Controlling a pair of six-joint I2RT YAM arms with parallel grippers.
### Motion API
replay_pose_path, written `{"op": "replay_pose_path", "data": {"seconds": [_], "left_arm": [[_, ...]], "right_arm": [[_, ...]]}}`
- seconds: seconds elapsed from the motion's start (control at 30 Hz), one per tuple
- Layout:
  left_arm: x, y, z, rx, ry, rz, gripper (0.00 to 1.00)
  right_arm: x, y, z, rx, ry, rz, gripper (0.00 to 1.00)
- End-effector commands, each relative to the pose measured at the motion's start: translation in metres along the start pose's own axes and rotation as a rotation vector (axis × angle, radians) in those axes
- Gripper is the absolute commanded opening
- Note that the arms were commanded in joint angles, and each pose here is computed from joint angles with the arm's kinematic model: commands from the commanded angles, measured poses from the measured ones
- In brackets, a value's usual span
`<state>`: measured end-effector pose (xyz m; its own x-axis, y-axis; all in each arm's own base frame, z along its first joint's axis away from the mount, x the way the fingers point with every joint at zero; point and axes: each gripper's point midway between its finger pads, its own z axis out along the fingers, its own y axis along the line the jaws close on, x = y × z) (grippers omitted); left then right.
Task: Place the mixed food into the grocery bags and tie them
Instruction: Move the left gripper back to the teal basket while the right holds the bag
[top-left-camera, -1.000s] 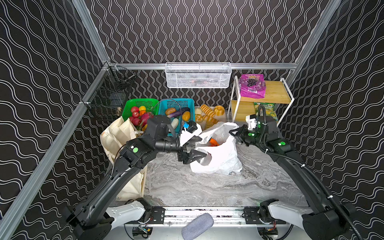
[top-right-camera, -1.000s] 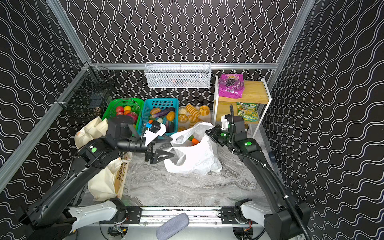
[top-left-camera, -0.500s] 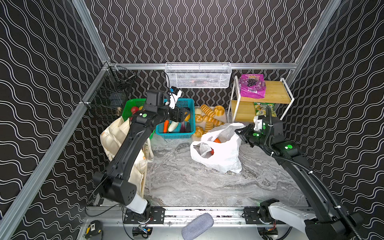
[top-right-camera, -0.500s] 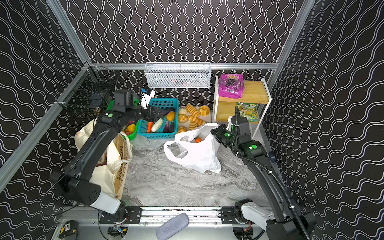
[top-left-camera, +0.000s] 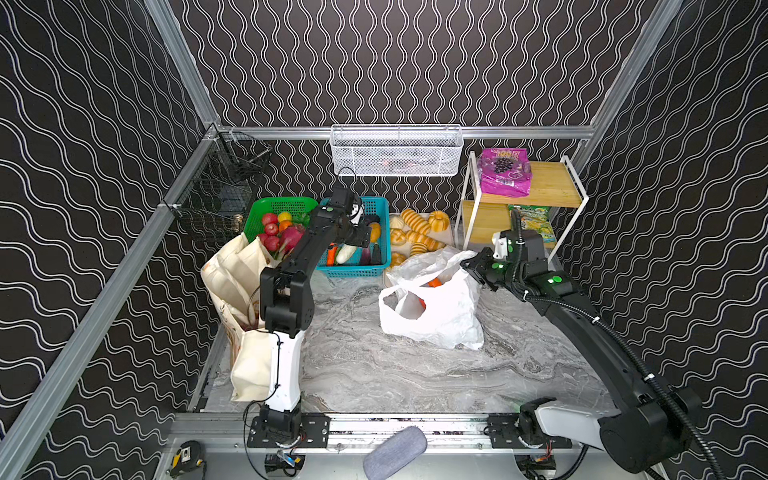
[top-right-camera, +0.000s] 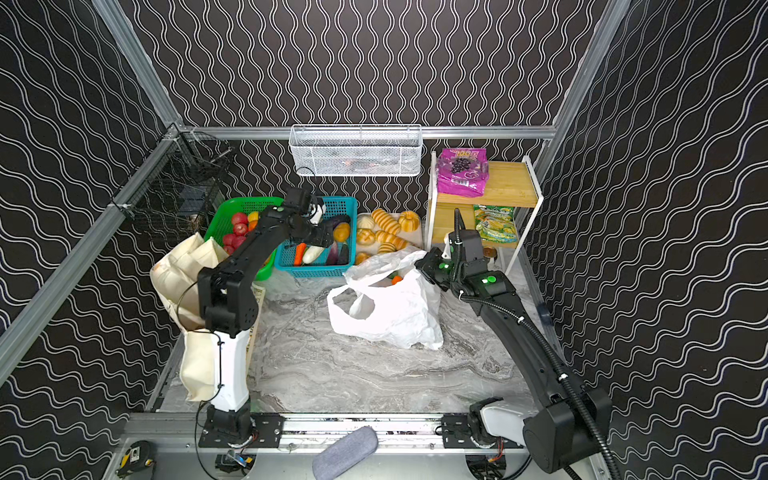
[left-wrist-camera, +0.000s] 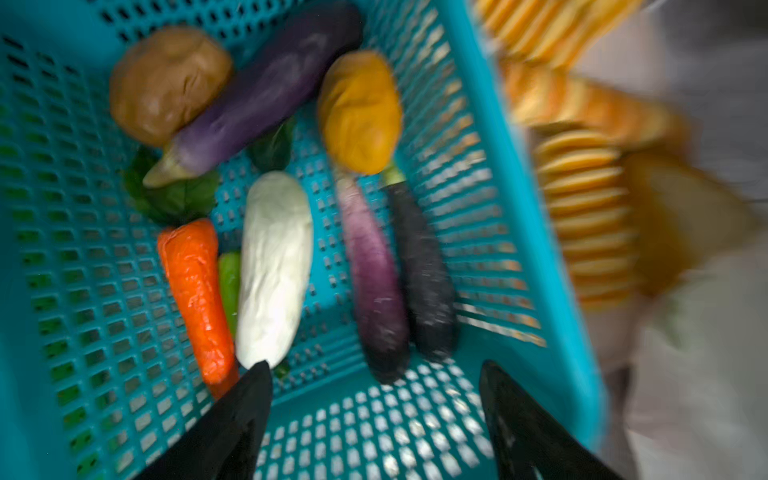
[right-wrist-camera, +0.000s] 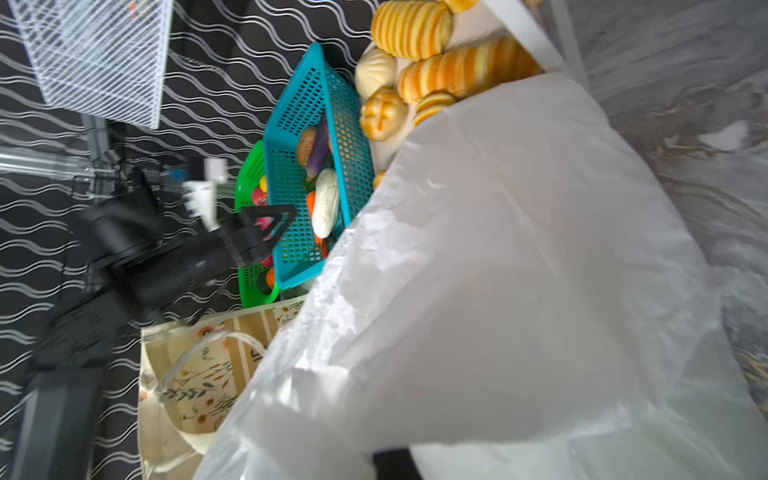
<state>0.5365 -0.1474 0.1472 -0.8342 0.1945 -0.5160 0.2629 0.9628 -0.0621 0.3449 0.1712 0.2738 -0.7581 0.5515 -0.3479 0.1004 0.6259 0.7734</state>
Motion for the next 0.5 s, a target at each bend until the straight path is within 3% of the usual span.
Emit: {"op": "replay_pose_path", "data": {"seconds": [0.0, 0.23, 0.47], "left_arm": [[0.008, 0.031, 0.013, -0.148, 0.040, 0.019, 0.84], [0.027, 0.043, 0.068, -0.140, 0.145, 0.054, 0.83], [0.045, 0.049, 0.096, -0.134, 0.175, 0.084, 0.77]], "right_arm": [[-0.005, 0.019, -0.004, -0.063, -0.005, -0.059, 0.00], [-0.004, 0.033, -0.007, -0.102, 0.020, -0.107, 0.00], [0.003, 0.032, -0.003, -0.114, 0.062, -0.128, 0.00]]}}
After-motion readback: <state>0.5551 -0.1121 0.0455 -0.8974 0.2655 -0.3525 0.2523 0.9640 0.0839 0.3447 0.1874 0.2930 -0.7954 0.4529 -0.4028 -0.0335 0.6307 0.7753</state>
